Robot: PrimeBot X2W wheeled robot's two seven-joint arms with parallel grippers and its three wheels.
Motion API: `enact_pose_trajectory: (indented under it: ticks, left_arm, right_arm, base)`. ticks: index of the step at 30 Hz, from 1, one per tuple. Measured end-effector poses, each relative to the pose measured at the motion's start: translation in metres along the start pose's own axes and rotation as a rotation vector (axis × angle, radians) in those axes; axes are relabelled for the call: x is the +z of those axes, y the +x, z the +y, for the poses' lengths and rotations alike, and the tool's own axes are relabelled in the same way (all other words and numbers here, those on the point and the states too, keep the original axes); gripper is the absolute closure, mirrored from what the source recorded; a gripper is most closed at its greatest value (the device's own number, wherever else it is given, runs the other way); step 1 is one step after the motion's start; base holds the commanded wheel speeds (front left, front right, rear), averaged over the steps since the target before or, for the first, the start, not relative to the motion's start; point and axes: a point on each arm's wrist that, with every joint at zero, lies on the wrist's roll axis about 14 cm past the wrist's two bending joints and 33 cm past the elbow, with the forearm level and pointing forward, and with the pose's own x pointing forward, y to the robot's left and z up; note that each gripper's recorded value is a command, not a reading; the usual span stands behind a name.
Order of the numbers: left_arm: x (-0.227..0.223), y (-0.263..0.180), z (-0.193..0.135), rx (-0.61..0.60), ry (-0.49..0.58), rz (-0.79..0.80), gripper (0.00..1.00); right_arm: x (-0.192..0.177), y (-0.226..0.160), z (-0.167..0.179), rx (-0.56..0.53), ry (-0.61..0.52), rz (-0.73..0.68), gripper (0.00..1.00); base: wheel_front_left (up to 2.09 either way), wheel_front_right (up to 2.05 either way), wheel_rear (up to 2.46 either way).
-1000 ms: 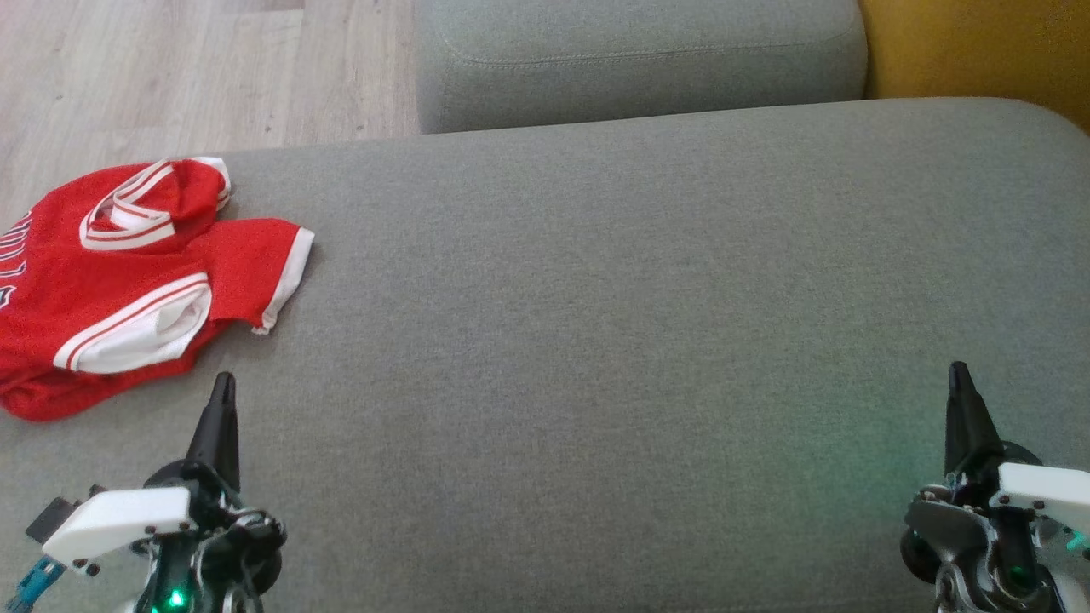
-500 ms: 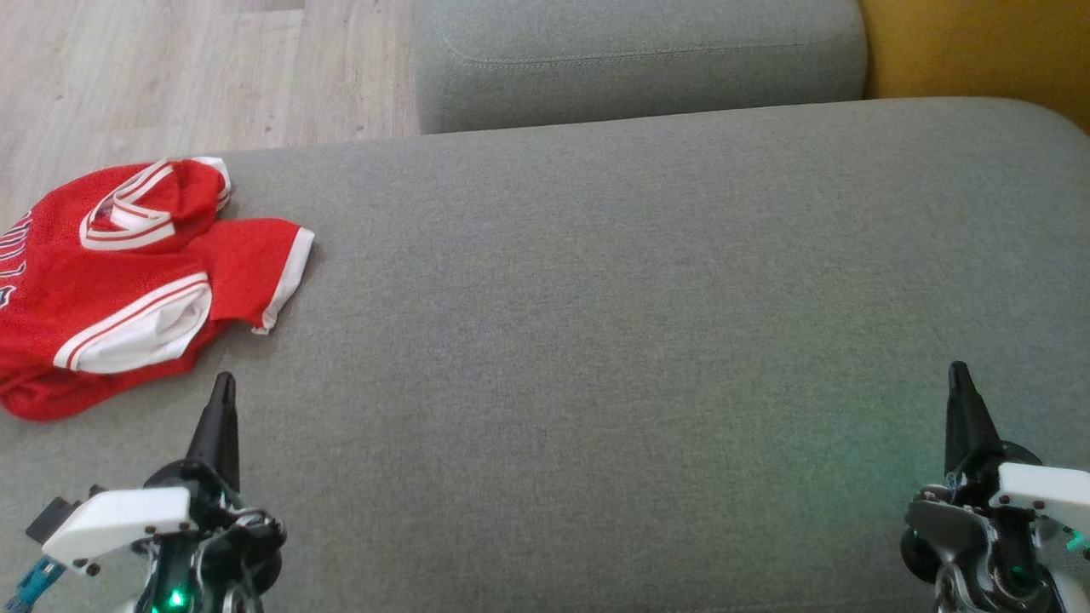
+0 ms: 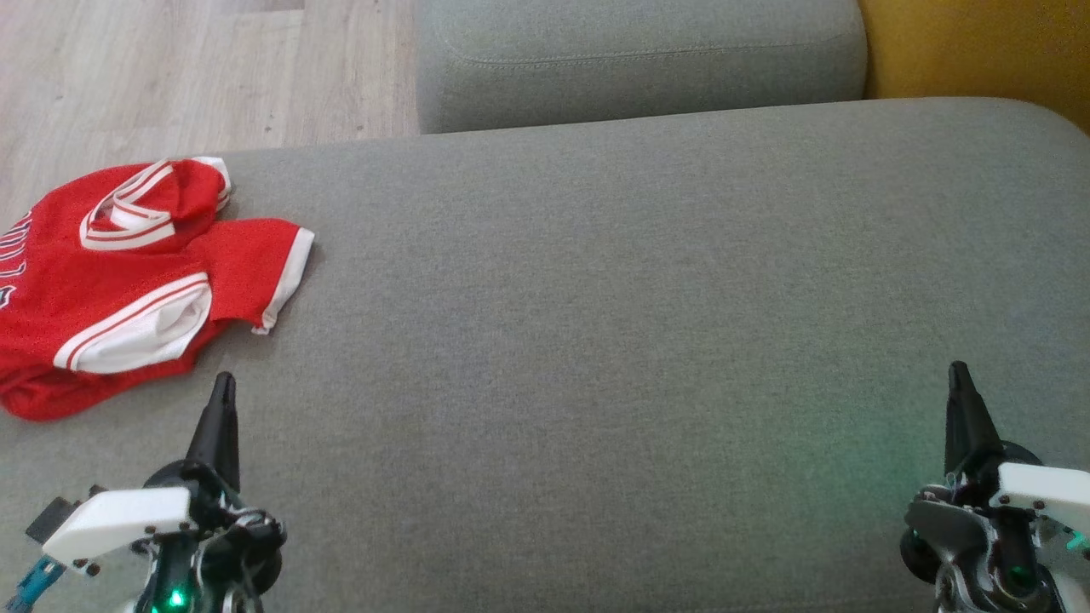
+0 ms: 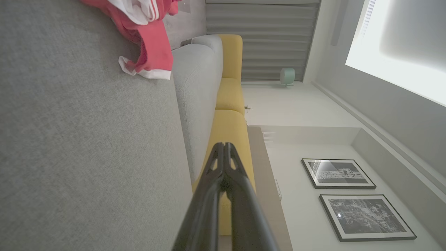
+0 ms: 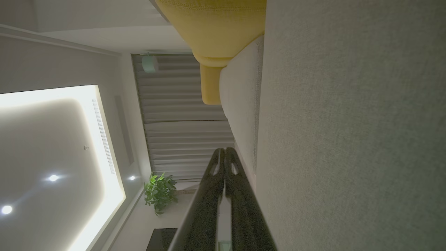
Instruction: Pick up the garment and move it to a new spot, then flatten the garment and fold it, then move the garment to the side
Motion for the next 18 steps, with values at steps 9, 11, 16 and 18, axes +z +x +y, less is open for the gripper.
enact_pose_trajectory:
  ticks: [9, 11, 16, 18]
  left_arm:
    - [0.0000, 0.0000, 0.0000, 0.000, 0.000, 0.000, 1.00]
    - [0.0000, 0.0000, 0.0000, 0.000, 0.000, 0.000, 1.00]
    - [0.0000, 0.0000, 0.0000, 0.000, 0.000, 0.000, 1.00]
    - [0.0000, 0.0000, 0.0000, 0.000, 0.000, 0.000, 1.00]
  right_arm:
    - [0.0000, 0.0000, 0.0000, 0.000, 0.000, 0.000, 1.00]
    - [0.0000, 0.0000, 0.0000, 0.000, 0.000, 0.000, 1.00]
    - [0.0000, 0.0000, 0.0000, 0.000, 0.000, 0.000, 1.00]
    - [0.0000, 0.0000, 0.0000, 0.000, 0.000, 0.000, 1.00]
  base:
    - [0.00, 0.00, 0.00]
    - [0.00, 0.00, 0.00]
    - [0.00, 0.00, 0.00]
    - [0.00, 0.00, 0.00]
